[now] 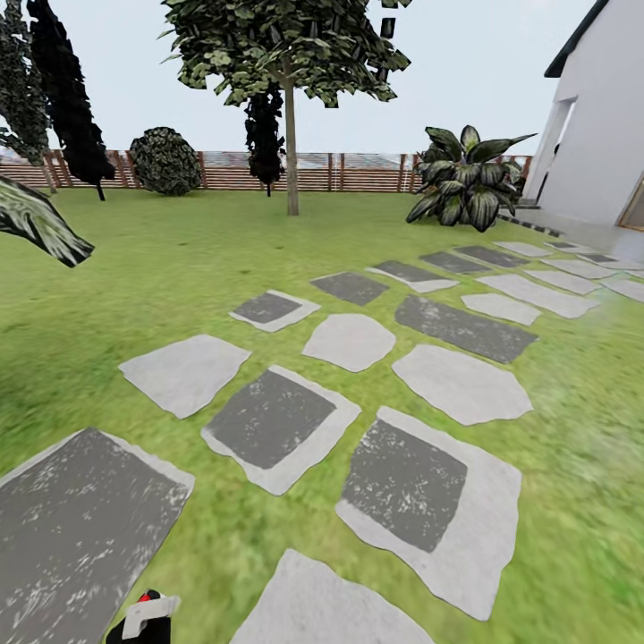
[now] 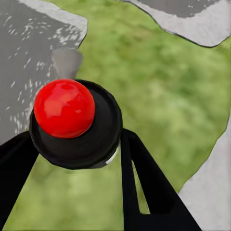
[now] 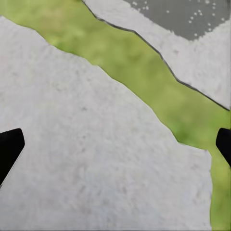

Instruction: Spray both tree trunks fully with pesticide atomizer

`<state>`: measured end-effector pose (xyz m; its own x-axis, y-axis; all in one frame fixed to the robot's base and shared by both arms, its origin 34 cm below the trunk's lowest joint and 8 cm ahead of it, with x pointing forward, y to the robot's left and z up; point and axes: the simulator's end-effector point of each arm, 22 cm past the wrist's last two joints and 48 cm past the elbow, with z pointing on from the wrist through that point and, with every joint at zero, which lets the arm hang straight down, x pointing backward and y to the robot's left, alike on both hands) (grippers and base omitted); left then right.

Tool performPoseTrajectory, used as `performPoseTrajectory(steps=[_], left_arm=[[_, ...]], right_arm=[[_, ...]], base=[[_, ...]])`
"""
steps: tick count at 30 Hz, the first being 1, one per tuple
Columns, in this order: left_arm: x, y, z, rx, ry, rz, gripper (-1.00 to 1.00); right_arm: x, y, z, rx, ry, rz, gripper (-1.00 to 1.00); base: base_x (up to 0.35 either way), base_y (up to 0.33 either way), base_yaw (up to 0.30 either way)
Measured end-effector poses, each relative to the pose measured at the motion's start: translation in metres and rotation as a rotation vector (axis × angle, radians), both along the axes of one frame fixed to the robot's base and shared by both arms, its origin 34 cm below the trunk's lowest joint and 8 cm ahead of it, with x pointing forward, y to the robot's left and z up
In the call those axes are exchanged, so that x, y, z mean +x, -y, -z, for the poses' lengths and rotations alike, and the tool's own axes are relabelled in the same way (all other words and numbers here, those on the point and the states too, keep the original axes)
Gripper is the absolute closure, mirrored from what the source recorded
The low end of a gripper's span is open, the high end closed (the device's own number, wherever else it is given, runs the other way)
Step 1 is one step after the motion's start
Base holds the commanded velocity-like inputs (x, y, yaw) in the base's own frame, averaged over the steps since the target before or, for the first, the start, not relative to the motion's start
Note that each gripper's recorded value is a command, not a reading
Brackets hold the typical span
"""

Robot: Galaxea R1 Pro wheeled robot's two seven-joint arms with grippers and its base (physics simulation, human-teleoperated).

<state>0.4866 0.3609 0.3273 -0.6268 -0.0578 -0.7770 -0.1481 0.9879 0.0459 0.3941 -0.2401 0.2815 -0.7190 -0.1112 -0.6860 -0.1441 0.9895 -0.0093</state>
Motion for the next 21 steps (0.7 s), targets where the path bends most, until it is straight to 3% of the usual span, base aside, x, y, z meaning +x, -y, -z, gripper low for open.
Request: performPoseTrajectory(steps=[21], left_arm=[[0.0,-0.0011,-0.0002,0.001,0.0,-0.001,1.0]], right_arm=[[-0.0001,0.0,0.0,0.0,0.0,0.0,-1.0]], base=[[0.339,0.0,0.0]])
